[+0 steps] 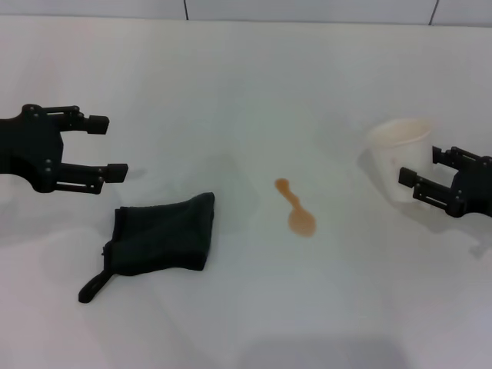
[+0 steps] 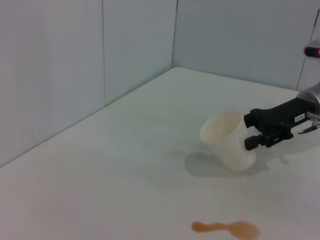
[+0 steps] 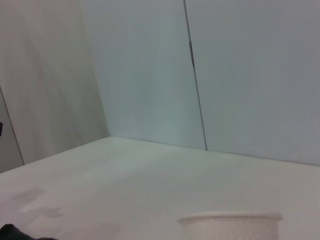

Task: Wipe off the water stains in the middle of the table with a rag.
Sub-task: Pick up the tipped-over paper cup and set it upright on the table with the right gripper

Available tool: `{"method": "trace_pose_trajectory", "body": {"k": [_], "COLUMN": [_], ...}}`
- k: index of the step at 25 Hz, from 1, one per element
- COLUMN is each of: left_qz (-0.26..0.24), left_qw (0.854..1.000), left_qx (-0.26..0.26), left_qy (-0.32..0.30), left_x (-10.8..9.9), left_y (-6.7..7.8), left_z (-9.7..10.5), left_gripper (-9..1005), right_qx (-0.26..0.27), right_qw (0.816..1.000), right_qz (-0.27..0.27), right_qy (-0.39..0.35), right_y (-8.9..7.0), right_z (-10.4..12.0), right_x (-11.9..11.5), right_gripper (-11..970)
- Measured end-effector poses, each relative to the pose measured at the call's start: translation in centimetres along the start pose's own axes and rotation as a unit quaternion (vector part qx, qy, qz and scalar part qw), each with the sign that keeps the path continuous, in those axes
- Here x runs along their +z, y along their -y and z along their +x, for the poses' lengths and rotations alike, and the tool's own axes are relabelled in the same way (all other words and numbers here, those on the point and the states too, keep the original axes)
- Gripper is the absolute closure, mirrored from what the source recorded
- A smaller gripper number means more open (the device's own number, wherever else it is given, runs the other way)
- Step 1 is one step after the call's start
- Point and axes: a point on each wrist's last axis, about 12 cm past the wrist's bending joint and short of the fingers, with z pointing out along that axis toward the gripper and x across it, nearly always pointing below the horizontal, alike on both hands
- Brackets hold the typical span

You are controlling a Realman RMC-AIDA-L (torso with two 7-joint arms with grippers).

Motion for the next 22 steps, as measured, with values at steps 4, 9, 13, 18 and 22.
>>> {"method": "trace_pose_trajectory", "body": {"k": [4,9,13,18,22], "left_qz": [0.000,-0.001,-0.001,0.000,0.001], "left_qw": [1.000,1.000,1.000,1.000,1.000], "left_qx": [-0.002,-0.002,-0.001,-0.001,0.000], "left_qy": [0.000,0.000,0.000,0.000,0.000], "left_x": [0.0,0.0,-0.1,0.0,0.0], "left_y": [0.0,0.0,0.0,0.0,0.0], "left_z": [0.0,0.0,-0.1,-0.1,-0.2], "left_gripper": [136,136,136,136,136], "right_qx": [0.006,0.014,0.018,0.025,0.031], "right_qw": [1.000,1.000,1.000,1.000,0.999], "right_qz": [0.000,-0.001,0.000,0.001,0.006], "right_qy": [-0.001,-0.002,-0.003,-0.005,0.001], "right_y": [-0.2,-0.4,-0.5,-0.8,-0.9], "right_z": [0.3,0.7,0.9,1.3,1.5], "right_x": [-0.1,-0.2,-0.4,-0.7,-1.1], "right_gripper": [304,304,305,301,292]}}
